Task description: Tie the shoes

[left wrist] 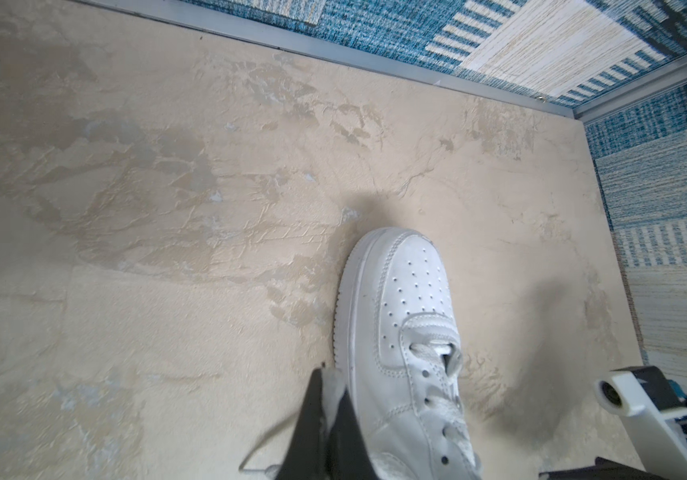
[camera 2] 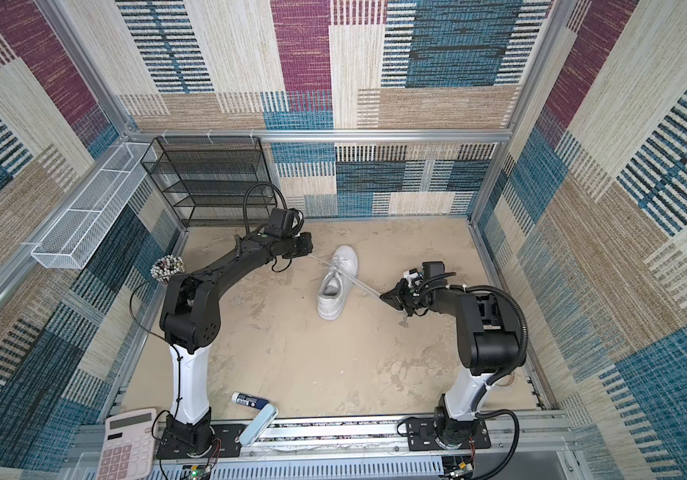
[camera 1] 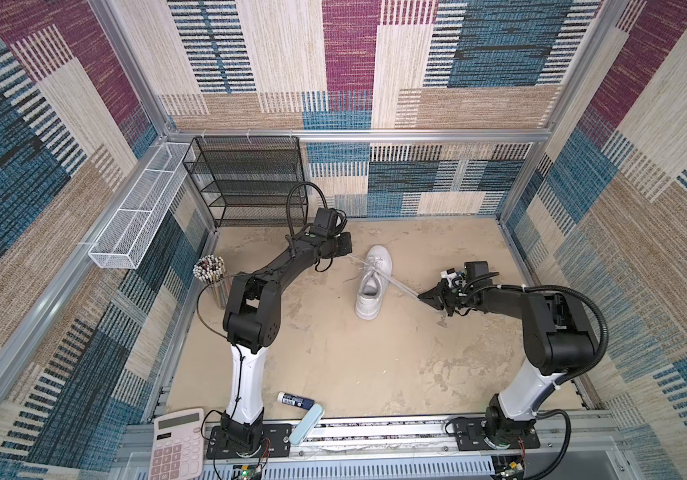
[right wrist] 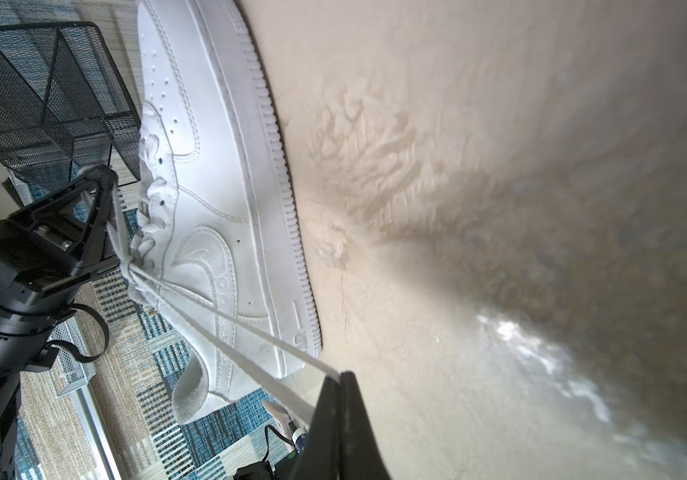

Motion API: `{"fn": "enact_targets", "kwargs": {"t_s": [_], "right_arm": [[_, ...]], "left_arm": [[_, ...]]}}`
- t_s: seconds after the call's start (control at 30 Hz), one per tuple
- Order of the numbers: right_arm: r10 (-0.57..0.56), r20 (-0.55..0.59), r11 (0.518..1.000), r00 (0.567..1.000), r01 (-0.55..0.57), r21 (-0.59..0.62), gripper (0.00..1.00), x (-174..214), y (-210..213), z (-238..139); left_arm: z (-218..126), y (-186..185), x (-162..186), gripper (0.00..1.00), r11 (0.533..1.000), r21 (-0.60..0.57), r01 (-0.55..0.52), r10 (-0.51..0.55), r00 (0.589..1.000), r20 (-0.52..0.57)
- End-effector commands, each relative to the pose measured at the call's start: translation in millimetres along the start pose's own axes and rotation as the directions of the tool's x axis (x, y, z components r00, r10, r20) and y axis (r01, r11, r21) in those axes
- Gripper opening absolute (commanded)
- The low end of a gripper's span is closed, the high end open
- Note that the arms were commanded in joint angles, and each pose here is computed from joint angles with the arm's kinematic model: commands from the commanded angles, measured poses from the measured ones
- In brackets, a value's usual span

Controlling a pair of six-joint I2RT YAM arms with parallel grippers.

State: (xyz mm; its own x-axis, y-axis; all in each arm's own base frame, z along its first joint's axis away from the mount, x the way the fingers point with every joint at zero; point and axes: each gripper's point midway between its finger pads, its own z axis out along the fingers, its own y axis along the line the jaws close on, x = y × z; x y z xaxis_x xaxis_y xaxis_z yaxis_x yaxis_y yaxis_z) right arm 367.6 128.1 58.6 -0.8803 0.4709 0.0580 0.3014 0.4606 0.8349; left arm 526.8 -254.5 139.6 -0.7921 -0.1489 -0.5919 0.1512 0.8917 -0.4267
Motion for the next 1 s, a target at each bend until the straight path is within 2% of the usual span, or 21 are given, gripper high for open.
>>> {"fn": "enact_targets", "kwargs": {"t_s": [0.0,0.13,0.17,0.23,0.3,0.53,0.67,0.73,0.9,0.97], "right_arm": [[-0.009,-0.008,1.0,1.0,0.009,0.011,0.0,-1.0,-2.2,0.2],[-0.041,-0.037,0.999,0.998,0.041,-0.021,0.0,-1.6,6.5,2.0],[-0.047,-0.041,0.999,0.998,0.046,-0.024,0.03,-2.0,8.0,2.2],[-0.057,-0.048,0.998,0.997,0.055,-0.034,0.2,-2.7,11.2,2.3],[-0.065,-0.049,0.997,0.997,0.063,-0.037,0.32,-3.9,13.8,2.3],[-0.088,-0.039,0.996,0.995,0.088,-0.005,0.43,-7.7,18.2,-2.6],[-0.094,-0.014,0.993,0.995,0.095,0.073,0.46,-11.0,10.2,-7.8],[-0.081,-0.01,0.991,0.997,0.082,0.108,0.47,-9.0,1.6,-8.6],[-0.117,0.02,0.978,0.993,0.112,0.174,0.48,-14.7,-1.9,-15.4],[-0.159,0.038,0.973,0.987,0.15,0.178,0.48,-22.3,9.7,-20.7]], "left_arm": [[-1.2,0.9,-5.7,0.0,0.999,-0.031,-0.017,0.018,0.999,0.032],[-1.1,-8.2,0.7,0.0,1.0,-0.007,-0.007,0.007,1.0,0.017],[-1.2,-10.3,1.8,0.0,1.0,-0.001,-0.005,0.005,1.0,0.015],[-1.3,-13.9,3.1,0.0,1.0,0.012,0.002,-0.002,1.0,0.01],[-0.1,-19.7,3.0,0.0,0.999,0.04,0.008,-0.008,1.0,0.006],[-3.3,-29.2,-0.2,0.0,0.998,0.063,0.015,-0.016,1.0,0.007],[-1.8,-29.6,-1.6,0.22,0.998,0.062,0.021,-0.022,1.0,0.002],[-0.9,-30.5,-2.3,0.27,0.998,0.065,0.022,-0.022,1.0,-0.001],[-5.6,-23.3,-4.7,0.64,0.998,0.044,0.036,-0.036,0.999,0.003],[-10.9,-14.7,-7.2,0.72,0.998,0.041,0.056,-0.056,0.998,0.013]]}}
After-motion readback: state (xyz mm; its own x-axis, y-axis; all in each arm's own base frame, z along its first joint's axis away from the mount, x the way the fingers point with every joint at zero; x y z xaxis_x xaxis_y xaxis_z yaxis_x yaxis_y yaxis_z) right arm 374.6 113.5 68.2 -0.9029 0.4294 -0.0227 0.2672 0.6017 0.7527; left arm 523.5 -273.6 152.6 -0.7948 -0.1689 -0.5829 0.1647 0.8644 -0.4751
